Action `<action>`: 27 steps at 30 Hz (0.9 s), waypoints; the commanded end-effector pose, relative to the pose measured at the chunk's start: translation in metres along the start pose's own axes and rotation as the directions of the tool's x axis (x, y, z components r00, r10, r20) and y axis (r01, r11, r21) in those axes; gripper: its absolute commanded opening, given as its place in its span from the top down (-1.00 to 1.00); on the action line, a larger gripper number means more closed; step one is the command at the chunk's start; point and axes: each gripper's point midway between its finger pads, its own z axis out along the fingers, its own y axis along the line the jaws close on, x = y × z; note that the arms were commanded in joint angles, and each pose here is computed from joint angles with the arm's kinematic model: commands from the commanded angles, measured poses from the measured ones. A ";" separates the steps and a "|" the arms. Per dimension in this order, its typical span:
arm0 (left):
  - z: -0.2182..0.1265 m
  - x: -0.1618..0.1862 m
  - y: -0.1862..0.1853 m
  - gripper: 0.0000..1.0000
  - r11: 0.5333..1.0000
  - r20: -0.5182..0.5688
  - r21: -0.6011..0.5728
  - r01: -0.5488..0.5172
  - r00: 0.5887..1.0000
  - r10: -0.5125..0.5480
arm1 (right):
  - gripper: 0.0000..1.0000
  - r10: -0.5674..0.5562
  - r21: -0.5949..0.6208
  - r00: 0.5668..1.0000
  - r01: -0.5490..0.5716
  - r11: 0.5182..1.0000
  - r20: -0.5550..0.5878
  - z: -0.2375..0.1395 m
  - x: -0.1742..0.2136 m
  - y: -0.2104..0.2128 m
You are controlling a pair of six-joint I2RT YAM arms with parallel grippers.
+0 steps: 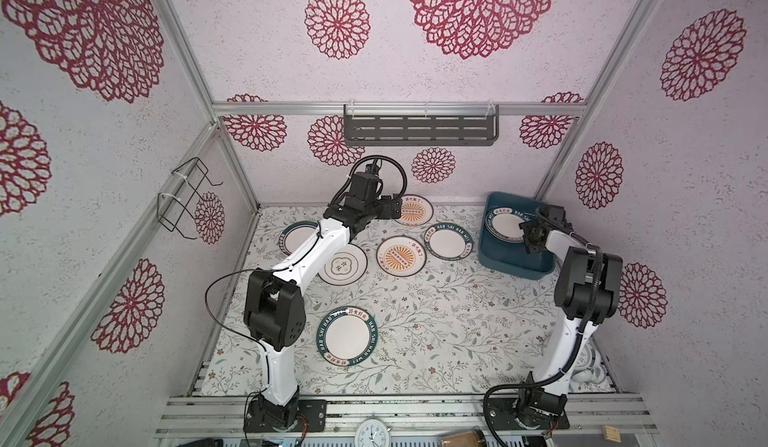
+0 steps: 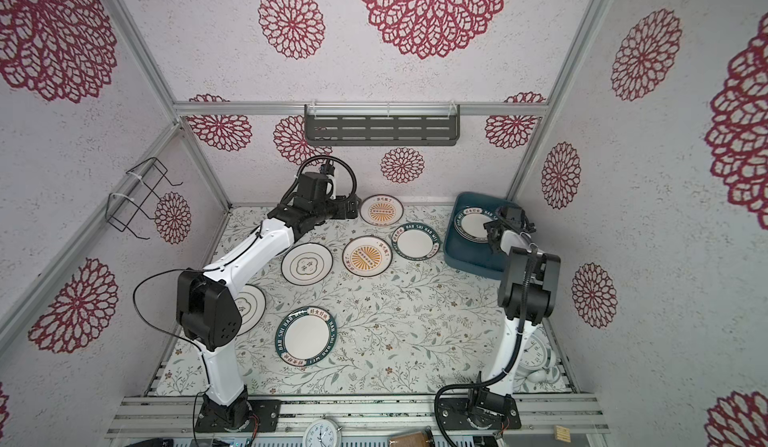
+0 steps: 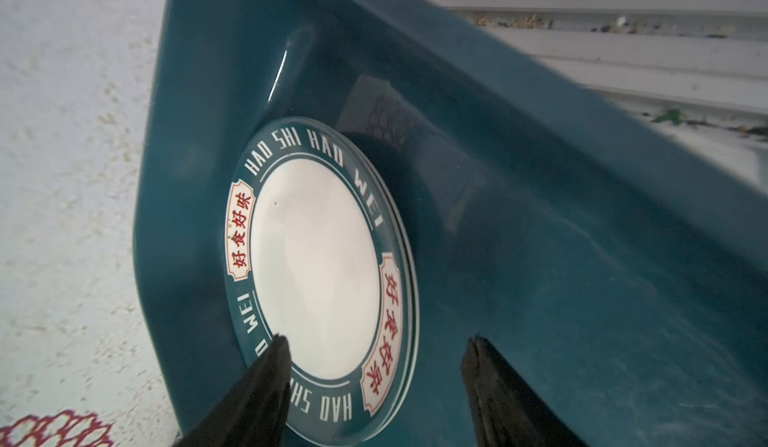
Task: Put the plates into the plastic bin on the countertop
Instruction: 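Open the right gripper and release the plate in the bin, then move the right gripper to the second green-rimmed plate and grasp its rim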
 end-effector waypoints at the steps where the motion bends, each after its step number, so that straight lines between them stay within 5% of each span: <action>1: -0.013 -0.007 -0.001 -0.94 1.000 0.026 0.013 0.007 1.000 -0.008 | -0.45 -0.053 -0.042 0.999 0.053 0.998 0.008 -0.023 -0.008 0.020; 12: -0.055 0.011 -0.001 -0.94 0.999 0.023 0.035 0.041 0.999 -0.042 | -0.98 -0.305 -0.217 0.952 0.301 0.928 0.018 -0.101 0.033 0.081; 19: -0.090 0.027 0.001 -0.94 0.996 0.028 0.059 0.068 0.997 -0.070 | -0.98 -0.390 -0.296 0.921 0.375 0.879 0.008 -0.161 0.096 0.094; 27: -0.119 0.042 0.003 -0.94 0.996 0.009 0.069 0.059 0.998 -0.059 | -0.97 -0.363 -0.355 0.928 0.315 0.880 -0.078 -0.207 0.187 0.059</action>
